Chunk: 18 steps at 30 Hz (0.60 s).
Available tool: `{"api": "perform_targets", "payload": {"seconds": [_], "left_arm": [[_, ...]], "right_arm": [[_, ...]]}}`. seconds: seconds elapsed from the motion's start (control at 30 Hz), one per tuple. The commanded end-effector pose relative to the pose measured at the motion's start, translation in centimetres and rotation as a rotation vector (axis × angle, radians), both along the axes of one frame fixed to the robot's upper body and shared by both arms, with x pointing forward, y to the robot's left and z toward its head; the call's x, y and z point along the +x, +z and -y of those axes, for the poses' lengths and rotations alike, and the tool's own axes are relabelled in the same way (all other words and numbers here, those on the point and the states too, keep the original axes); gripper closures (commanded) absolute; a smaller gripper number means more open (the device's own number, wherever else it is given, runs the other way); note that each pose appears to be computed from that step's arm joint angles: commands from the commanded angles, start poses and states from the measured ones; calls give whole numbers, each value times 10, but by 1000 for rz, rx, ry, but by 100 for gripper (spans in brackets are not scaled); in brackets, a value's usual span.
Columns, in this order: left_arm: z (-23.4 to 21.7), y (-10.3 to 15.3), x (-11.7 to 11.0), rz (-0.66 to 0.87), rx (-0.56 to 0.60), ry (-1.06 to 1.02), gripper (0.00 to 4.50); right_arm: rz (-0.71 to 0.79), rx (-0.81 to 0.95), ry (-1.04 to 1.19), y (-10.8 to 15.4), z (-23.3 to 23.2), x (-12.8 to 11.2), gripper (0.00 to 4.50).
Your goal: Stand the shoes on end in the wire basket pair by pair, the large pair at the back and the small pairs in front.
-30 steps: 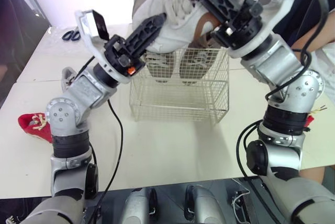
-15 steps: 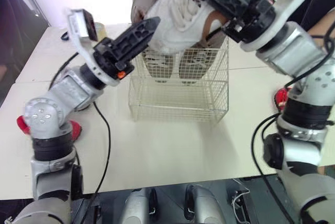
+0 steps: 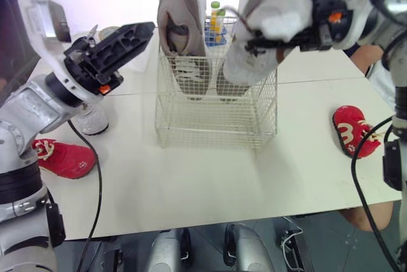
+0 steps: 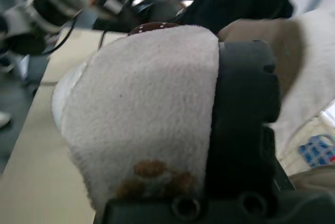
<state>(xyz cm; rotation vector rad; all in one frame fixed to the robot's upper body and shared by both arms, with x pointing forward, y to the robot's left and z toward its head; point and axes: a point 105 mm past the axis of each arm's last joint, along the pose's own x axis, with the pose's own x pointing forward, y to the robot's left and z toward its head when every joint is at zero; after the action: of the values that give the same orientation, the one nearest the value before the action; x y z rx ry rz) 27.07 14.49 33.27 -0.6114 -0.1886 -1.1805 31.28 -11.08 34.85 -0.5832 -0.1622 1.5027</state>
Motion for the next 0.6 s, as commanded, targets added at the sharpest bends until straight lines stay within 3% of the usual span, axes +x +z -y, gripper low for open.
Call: {"api": "perform_targets", "payload": {"seconds": [0.03,0.3,0.6], "left_arm": [[3,8,-7,51,-7,6,9],[8,6,-8,59,-7,6,9],[11,6,-9,71,-10,14,9]], "right_arm": [[115,-68,54,7,-1,-1,363],[174,-161,47,3,-5,20,363],[98,-264,73,-30,-11,33,363]]}}
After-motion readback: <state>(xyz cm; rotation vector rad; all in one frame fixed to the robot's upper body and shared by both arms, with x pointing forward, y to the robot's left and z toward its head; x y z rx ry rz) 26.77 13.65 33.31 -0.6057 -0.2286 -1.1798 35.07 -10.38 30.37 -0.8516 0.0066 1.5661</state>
